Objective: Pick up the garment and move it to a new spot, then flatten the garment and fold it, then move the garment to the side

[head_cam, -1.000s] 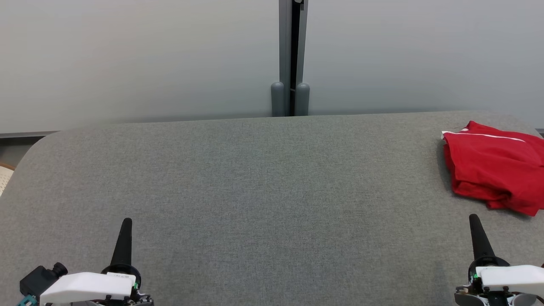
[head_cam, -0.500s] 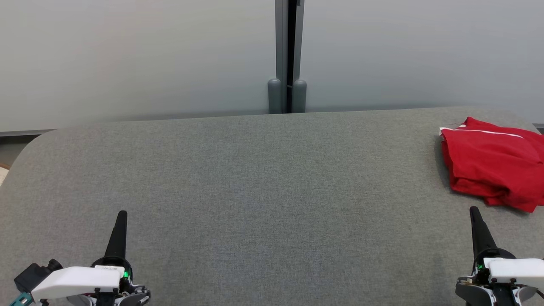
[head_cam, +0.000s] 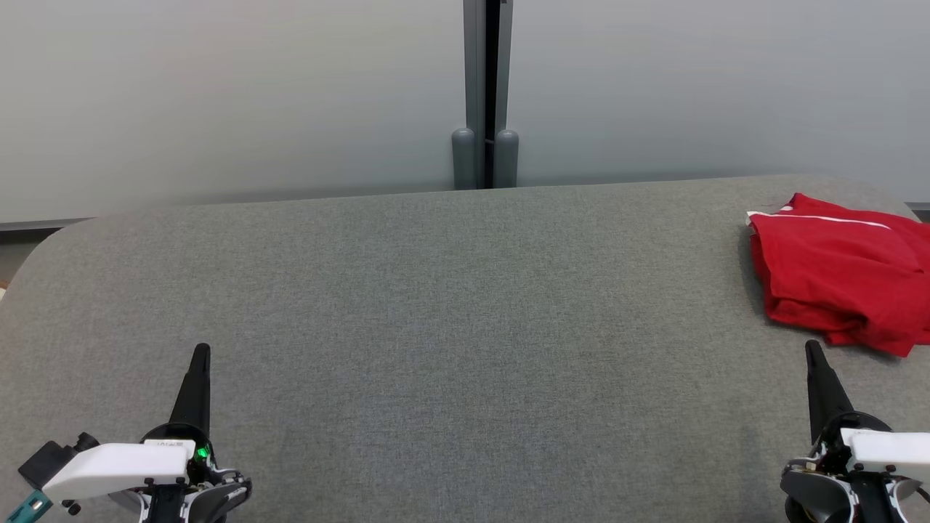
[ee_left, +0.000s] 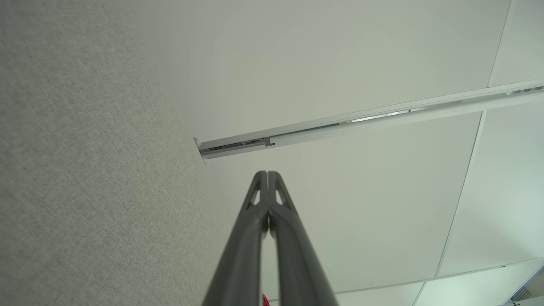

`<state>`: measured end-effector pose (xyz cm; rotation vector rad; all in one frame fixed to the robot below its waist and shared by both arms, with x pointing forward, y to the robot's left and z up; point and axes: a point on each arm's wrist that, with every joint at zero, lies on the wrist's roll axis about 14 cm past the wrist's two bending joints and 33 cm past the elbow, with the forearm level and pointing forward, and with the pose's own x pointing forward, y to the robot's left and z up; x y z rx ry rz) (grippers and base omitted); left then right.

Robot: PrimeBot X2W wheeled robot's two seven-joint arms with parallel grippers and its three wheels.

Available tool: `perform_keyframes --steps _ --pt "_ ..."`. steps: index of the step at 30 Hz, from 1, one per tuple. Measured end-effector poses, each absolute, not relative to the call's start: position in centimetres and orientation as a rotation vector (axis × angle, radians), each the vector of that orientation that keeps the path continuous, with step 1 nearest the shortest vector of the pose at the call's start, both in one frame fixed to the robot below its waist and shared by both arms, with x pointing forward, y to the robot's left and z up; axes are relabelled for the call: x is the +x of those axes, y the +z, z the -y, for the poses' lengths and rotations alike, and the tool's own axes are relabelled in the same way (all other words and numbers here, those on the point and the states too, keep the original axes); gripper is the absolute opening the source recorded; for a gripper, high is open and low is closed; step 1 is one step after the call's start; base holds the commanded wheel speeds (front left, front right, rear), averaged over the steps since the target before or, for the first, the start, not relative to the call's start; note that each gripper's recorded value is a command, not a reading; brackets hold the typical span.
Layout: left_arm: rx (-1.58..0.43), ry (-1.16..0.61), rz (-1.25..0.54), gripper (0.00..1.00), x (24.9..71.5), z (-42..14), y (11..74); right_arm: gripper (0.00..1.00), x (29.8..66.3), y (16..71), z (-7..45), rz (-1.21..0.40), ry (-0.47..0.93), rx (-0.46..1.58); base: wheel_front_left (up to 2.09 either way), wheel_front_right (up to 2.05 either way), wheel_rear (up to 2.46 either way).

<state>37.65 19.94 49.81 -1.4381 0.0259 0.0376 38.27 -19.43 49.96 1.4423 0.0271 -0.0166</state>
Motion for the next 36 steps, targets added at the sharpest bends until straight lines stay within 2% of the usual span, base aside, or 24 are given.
perform_keyframes --steps 19,36 --pt "-1.571 0.01 -0.013 0.0 38.7 -19.9 50.3 0.0 38.8 50.4 19.9 -0.008 -0.006 1.573 0.0 0.0 0.0" --pt "-1.574 0.008 -0.008 0.0 38.8 -20.0 50.4 0.0 38.8 50.5 20.0 -0.007 -0.007 1.574 0.0 0.0 0.0"
